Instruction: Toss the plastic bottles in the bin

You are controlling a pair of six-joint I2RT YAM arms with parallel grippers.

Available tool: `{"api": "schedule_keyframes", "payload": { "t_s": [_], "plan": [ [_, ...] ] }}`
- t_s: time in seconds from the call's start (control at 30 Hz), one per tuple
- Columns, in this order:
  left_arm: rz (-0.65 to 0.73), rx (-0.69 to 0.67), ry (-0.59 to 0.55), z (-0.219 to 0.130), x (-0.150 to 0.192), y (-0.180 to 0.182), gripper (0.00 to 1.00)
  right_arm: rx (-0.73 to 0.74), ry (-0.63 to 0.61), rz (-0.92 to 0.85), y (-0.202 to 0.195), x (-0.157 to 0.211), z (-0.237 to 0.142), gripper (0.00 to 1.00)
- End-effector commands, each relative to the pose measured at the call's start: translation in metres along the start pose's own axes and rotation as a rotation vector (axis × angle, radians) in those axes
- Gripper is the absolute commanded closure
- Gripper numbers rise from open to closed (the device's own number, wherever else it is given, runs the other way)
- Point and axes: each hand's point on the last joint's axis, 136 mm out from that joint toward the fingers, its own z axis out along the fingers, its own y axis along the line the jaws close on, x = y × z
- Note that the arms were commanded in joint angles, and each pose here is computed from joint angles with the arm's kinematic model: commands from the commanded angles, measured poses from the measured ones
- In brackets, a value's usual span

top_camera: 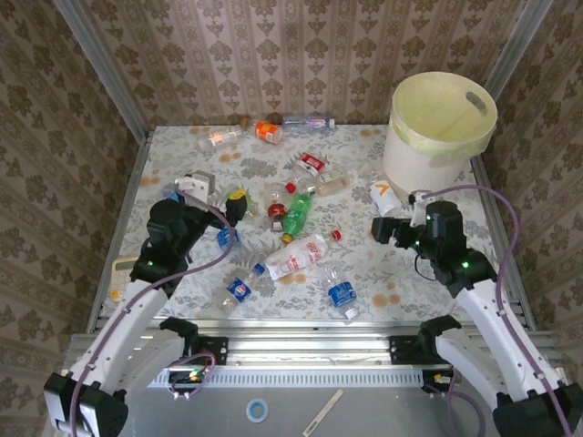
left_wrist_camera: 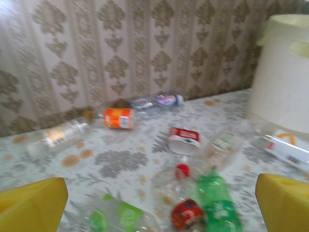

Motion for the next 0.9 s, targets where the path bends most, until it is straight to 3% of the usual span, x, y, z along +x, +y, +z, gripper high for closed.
{"api": "schedule_keyframes", "payload": {
  "t_s": [0.0,0.1,0.3,0.73,0.87],
  "plan": [
    [-0.144,0.086,0.234,-0.005,0.037,-0.026,0.0,-0.089,0.324,0.034,0.033,0.062,0.006,0.0],
    [-0.163,0.156,0.304,-0.008,0.045,-0.049,0.0,-0.083,0.477,-0.032,0.05,0.089,0.017,0.0],
    [-0.203,0.196,0.325,-0.016,0.054,-0.064,0.0,-0.051,0.652,-0.113,0.062,0.125,0.046,0.0],
    [-0.217,0.17,0.324,-0.029,0.05,-0.06,0.0,-0.022,0.787,-0.236,0.071,0.157,0.09,0.02],
    [-0.215,0.154,0.324,-0.032,0.047,-0.057,0.0,0.01,0.827,-0.269,0.07,0.171,0.098,0.07]
  ]
}}
